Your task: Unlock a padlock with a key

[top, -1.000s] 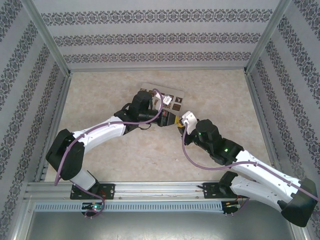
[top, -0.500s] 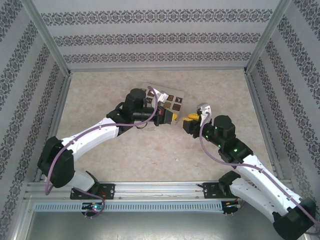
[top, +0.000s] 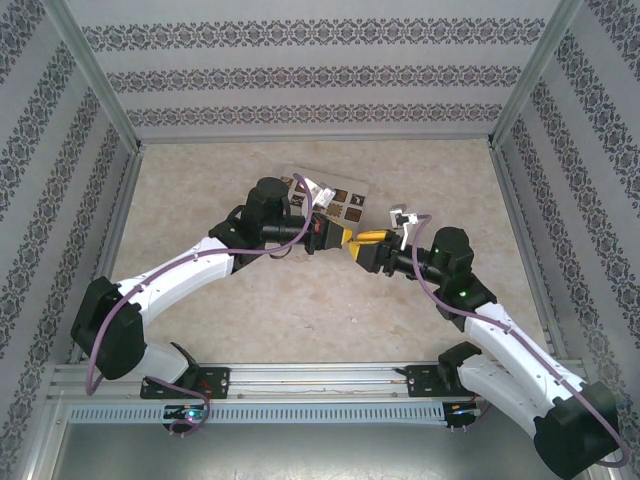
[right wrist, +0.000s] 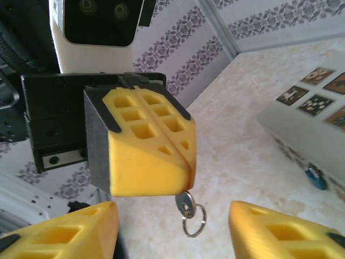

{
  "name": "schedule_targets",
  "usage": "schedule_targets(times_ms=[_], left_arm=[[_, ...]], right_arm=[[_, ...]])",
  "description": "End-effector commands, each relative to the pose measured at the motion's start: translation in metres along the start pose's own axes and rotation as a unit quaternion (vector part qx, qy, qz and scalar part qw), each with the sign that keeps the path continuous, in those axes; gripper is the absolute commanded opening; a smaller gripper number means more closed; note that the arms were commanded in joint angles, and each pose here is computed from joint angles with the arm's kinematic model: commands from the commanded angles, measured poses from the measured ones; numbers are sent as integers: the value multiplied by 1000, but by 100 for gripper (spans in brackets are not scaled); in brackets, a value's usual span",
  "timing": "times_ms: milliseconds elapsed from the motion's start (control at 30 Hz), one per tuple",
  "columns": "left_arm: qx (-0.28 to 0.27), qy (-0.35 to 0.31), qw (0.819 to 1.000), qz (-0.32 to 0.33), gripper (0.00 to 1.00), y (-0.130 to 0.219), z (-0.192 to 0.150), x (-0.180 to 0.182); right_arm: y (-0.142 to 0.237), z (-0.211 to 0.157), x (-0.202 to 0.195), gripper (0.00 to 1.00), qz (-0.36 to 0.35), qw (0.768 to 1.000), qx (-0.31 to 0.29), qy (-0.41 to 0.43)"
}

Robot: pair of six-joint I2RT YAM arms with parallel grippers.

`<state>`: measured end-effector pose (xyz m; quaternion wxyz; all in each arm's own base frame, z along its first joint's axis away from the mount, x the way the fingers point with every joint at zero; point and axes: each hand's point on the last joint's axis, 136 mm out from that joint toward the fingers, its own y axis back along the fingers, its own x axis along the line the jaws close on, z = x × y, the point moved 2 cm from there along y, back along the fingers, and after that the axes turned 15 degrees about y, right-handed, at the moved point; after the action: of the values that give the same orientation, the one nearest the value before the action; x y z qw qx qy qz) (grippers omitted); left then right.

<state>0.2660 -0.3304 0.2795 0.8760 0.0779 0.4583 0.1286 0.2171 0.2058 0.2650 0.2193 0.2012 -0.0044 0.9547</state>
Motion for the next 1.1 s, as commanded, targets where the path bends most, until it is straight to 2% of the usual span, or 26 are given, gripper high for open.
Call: schedule_targets(times_ms=[0, 267, 500, 1067], left_arm=[[-6, -12, 1000, -15, 0, 6, 3, -5], [-8, -8, 1000, -24, 0, 5, 5, -8], [-8, -7, 1000, -25, 0, 5, 5, -8], [-4, -2, 1000, -30, 0, 3, 4, -7]], right_arm=[[0, 5, 6, 50, 24, 1000, -12, 9], [-1, -3, 0, 43, 16, 1000, -4, 8], [-2, -10, -3, 41, 13, 1000, 3, 7], [-4, 0, -3, 31, 12, 1000, -7, 15]])
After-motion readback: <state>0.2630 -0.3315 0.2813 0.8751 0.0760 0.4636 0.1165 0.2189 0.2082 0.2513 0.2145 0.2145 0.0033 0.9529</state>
